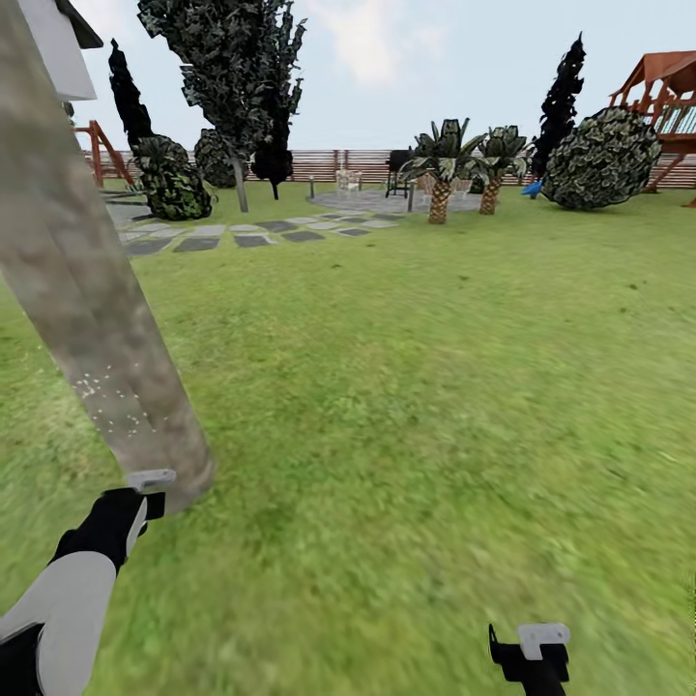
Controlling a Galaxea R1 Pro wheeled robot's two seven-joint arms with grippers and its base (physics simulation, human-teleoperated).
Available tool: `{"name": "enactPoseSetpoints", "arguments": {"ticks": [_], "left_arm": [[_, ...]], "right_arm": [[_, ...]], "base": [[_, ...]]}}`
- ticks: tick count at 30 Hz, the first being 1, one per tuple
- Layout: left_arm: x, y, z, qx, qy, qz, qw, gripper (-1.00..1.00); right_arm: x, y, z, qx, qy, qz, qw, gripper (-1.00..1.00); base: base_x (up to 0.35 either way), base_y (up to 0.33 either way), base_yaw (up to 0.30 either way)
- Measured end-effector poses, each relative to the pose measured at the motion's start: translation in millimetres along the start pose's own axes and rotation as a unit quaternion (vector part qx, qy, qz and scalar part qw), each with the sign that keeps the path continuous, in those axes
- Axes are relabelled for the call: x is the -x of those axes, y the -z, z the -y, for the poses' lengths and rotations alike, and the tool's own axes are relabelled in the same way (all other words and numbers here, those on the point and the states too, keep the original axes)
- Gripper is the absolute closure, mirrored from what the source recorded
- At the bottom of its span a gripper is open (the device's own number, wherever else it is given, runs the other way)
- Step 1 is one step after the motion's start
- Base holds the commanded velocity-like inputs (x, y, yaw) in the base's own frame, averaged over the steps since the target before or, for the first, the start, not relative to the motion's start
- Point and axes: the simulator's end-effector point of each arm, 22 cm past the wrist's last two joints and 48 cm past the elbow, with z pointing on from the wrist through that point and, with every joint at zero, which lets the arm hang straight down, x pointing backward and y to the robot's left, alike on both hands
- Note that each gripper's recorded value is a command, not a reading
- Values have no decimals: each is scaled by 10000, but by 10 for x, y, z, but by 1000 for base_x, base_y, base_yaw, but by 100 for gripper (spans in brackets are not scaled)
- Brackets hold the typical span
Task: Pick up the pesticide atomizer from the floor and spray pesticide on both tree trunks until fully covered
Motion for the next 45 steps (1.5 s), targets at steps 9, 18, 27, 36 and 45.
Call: {"name": "enactPoseSetpoints", "arguments": {"ticks": [9,18,27,36,45], "left_arm": [[3,-1,-16,15,5,2,10000,100],[3,1,-10,9,1,4,10000,100],[-4,-1,-20,19,0,-4,10000,100],[-8,-2,-17,15,0,-8,10000,100],[-19,-5,-10,10,-1,-20,10000,100]], "right_arm": [[-1,0,4,-2,2,-1,10000,-100],[1,0,-1,1,0,0,10000,-100],[1,0,-1,1,0,0,10000,-100],[1,0,-2,3,0,0,10000,-100],[1,1,-4,9,2,1,10000,-100]], "base": [[151,-247,0],[160,-247,143],[169,-244,276],[209,-220,251],[217,-213,7]]}}
